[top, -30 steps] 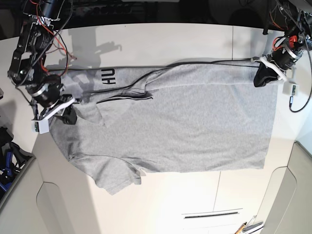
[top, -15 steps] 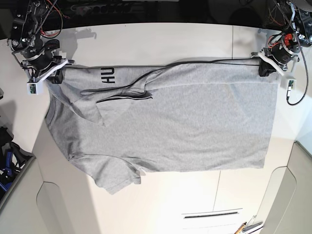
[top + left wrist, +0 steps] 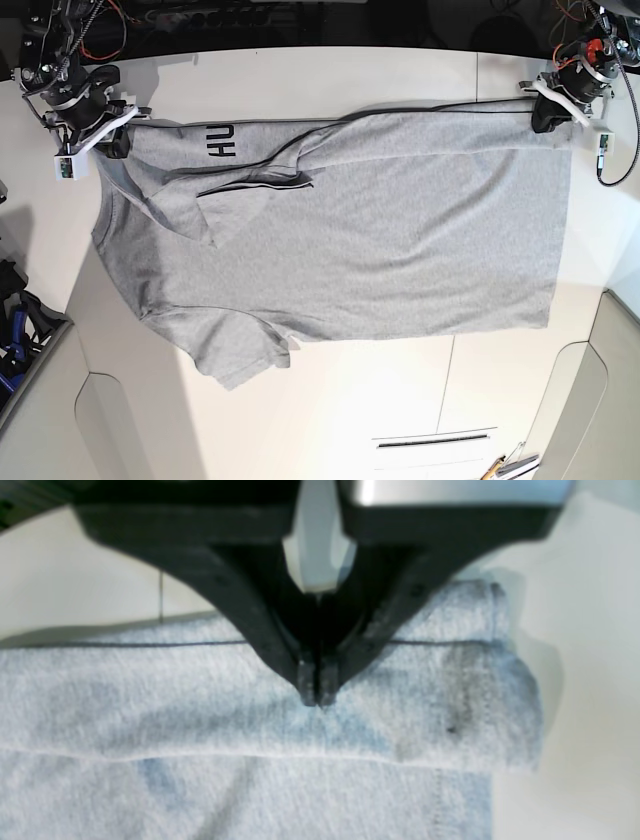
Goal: Fold the T-shirt properly
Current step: 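Pull the folded edge back with both grippers toward the arms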
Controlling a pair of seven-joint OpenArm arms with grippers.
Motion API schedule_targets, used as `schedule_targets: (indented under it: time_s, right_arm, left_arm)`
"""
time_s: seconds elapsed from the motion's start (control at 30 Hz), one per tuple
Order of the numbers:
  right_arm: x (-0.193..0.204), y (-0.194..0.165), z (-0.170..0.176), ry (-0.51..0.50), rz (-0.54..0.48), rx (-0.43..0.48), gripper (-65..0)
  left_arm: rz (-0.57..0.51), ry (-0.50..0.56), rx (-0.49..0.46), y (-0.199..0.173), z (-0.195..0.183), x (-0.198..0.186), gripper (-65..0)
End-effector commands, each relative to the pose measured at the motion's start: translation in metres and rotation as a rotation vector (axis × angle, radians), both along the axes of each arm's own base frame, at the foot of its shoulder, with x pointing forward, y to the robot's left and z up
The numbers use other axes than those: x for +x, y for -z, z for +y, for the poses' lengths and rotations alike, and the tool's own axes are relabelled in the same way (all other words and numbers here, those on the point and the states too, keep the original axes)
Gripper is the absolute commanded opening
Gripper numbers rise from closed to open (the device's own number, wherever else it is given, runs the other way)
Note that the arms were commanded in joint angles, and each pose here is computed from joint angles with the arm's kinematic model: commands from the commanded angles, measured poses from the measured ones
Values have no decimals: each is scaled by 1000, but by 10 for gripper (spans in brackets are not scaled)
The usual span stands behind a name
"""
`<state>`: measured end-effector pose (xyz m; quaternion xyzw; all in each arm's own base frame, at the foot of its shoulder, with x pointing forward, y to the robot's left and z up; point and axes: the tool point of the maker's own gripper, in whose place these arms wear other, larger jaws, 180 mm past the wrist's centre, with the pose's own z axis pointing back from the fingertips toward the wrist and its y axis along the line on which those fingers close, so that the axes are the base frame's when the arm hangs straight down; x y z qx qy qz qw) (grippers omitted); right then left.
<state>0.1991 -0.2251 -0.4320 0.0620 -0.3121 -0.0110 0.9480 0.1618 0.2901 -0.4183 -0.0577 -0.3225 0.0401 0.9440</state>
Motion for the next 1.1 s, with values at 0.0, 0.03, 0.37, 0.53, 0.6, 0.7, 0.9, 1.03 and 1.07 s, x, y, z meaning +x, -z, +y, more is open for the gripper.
schedule_targets:
  time_s: [0.0, 0.03, 0.37, 0.53, 0.6, 0.7, 0.9, 1.03, 1.07]
  right_arm:
    - [-17, 7, -6, -8, 65, -25, -650]
    - [-24, 10, -6, -7, 80, -26, -650]
    - [-75, 13, -39, 96, 182, 0, -650]
    - [-88, 2, -66, 162, 178, 5, -650]
    - [-87, -3, -70, 183, 156, 27, -650]
    - [-81, -10, -68, 193, 116, 81, -650]
    - [-64, -26, -56, 160, 41, 134, -650]
    - [-36, -56, -49, 102, -60, 92, -650]
    - [-27, -65, -47, 85, -91, 75, -650]
  left_arm:
    - [91, 14, 36, 9, 6, -20, -650]
    - [102, 13, 35, 11, 6, -25, -650]
    - [193, 8, 7, 21, 2, -58, -650]
    - [206, -16, -26, 20, 2, -70, -650]
    - [205, -29, -43, 19, 2, -71, -650]
    - [184, -42, -60, 16, 3, -66, -650]
    - [73, 21, -195, -3, -18, -51, -650]
    - [16, 15, -270, -18, -20, -39, -501]
    - [-5, 3, -281, -23, -18, -36, -459]
